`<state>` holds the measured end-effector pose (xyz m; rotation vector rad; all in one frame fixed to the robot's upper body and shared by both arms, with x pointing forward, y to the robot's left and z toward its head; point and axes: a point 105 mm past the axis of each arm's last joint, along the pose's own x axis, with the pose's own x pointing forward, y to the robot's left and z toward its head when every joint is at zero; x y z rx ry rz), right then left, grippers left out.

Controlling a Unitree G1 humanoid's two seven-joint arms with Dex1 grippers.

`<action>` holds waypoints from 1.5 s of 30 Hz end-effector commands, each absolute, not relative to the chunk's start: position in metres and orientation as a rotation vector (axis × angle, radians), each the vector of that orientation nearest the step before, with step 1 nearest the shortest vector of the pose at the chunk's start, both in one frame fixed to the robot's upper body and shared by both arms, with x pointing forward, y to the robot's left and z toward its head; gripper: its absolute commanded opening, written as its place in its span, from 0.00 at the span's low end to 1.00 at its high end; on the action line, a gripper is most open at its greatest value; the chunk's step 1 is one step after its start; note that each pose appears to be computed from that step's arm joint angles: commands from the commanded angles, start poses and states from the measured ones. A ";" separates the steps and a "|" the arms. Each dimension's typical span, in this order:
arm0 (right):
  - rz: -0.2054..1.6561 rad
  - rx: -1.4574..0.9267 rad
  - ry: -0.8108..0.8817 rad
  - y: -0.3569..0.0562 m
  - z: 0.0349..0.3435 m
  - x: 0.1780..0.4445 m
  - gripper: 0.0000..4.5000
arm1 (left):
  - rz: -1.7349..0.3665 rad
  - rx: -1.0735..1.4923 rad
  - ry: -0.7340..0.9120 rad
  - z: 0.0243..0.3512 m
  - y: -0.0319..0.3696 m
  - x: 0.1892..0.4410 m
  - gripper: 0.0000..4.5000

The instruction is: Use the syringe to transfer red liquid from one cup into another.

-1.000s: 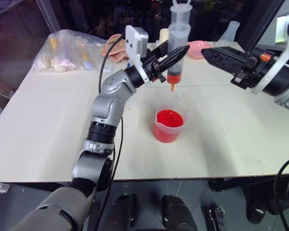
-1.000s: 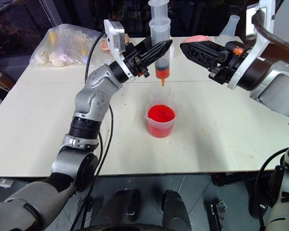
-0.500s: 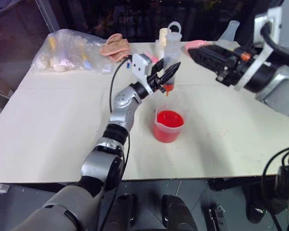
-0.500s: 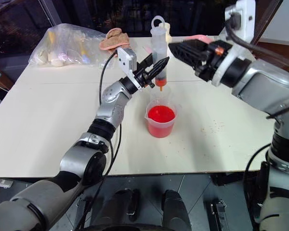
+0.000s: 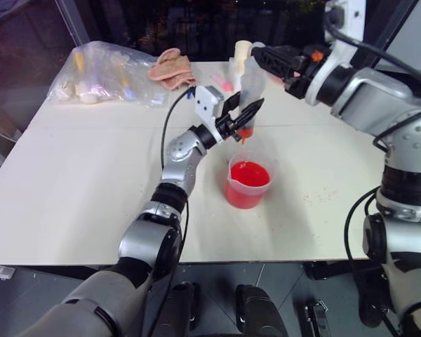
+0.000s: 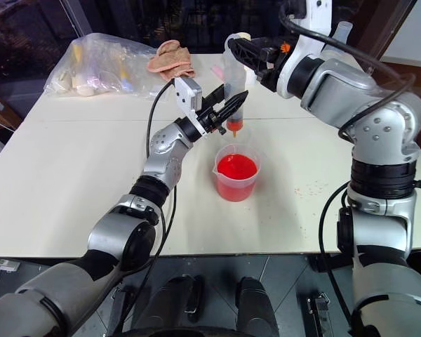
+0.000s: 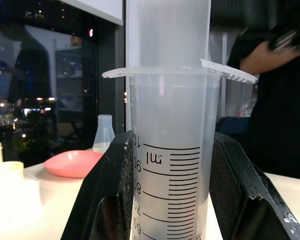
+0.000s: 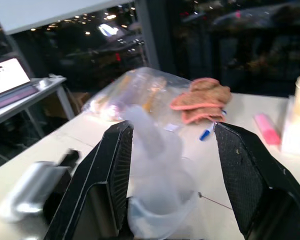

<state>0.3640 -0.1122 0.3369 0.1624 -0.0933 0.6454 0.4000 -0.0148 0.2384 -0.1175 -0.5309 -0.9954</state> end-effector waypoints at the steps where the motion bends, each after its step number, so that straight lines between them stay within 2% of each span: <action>1: 0.657 0.133 -0.148 -0.107 0.353 0.361 0.58 | -1.008 -0.103 -0.581 0.249 -0.017 0.395 0.34; 4: 0.657 0.131 -0.142 -0.105 0.350 0.364 0.58 | -1.010 -0.102 -0.580 0.249 -0.018 0.395 0.34; 5: 0.658 0.132 -0.142 -0.104 0.350 0.364 0.47 | -1.010 -0.102 -0.580 0.249 -0.018 0.395 0.34; 6: 0.659 0.131 -0.142 -0.104 0.350 0.364 0.41 | -1.010 -0.101 -0.580 0.249 -0.018 0.395 0.34; 10: 0.665 0.112 -0.128 -0.099 0.348 0.365 0.01 | -1.012 -0.100 -0.580 0.249 -0.018 0.395 0.34; 18: 0.685 0.019 -0.055 -0.088 0.331 0.361 0.01 | -1.017 -0.102 -0.580 0.251 -0.020 0.395 0.34; 24: 0.755 -0.031 -0.011 -0.078 0.319 0.348 0.01 | -1.016 -0.120 -0.582 0.255 -0.022 0.396 0.34; 45: 0.827 0.001 0.127 -0.060 0.281 0.338 0.01 | -0.994 -0.156 -0.618 0.275 -0.018 0.397 0.34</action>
